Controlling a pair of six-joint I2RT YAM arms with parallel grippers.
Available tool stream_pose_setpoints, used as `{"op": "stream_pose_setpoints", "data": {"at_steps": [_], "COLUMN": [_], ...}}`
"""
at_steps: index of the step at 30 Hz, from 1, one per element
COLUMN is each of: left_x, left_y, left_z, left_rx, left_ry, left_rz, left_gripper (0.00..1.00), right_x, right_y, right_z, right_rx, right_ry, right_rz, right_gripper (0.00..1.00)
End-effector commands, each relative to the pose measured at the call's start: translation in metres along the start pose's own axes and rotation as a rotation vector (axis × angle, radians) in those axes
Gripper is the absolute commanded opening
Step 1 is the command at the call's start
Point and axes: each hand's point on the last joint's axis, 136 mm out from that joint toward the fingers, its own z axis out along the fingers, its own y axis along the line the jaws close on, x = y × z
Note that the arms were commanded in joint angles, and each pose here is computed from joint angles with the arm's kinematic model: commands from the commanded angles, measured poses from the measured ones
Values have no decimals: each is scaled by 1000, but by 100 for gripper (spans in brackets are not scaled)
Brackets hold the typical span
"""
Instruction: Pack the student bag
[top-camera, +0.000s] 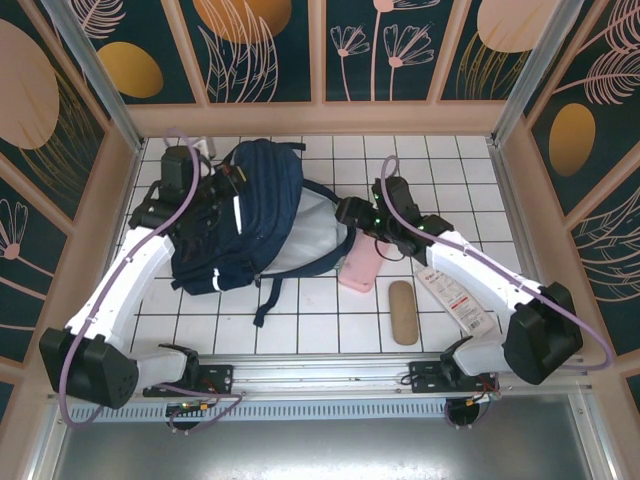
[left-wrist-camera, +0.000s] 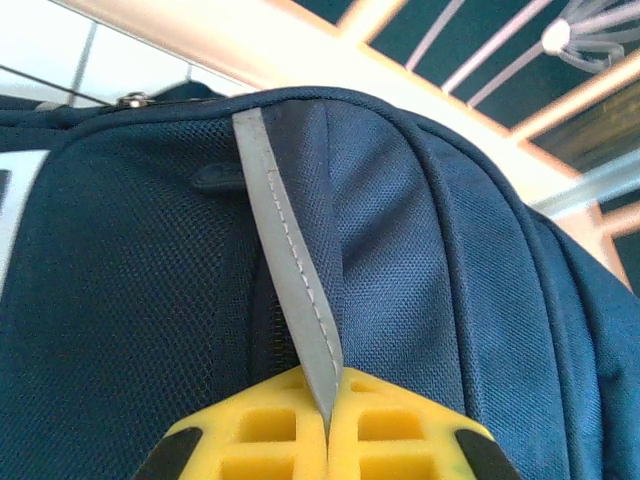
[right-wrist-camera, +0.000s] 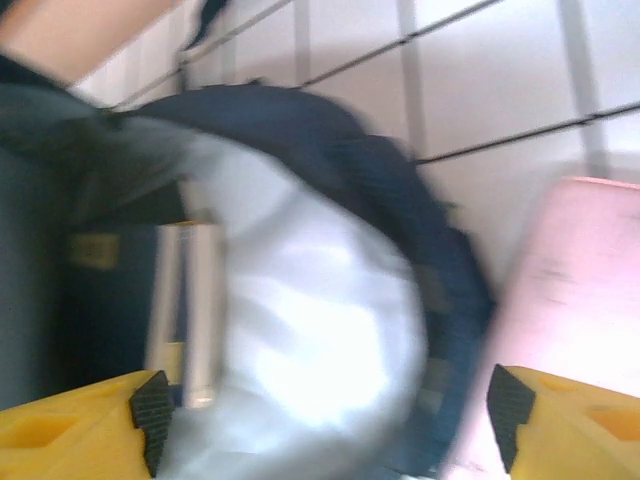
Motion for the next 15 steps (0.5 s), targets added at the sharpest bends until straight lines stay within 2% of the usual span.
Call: {"op": "stream_pose_setpoints", "data": {"at_steps": [1,6,11,15], "left_x": [-47,-17,0,8], "left_y": [14,20,43,40], "left_z": [-21,10,15,20], "left_rx": [-7,40,-14,20], "left_ry": [-234,-101,-107,-72], "left_rz": [-92,-89,-103,-101], "left_gripper": [0,0,0,0], "right_x": [18,35,40,47], "right_y": [-70,-98,-98,-92], "right_z": [-10,1,17,36], "right_rx": [259,232,269,300], "right_ry": [51,133,186,224], "right_rz": [-11,110,163,153], "right_gripper": [86,91,94,93]}}
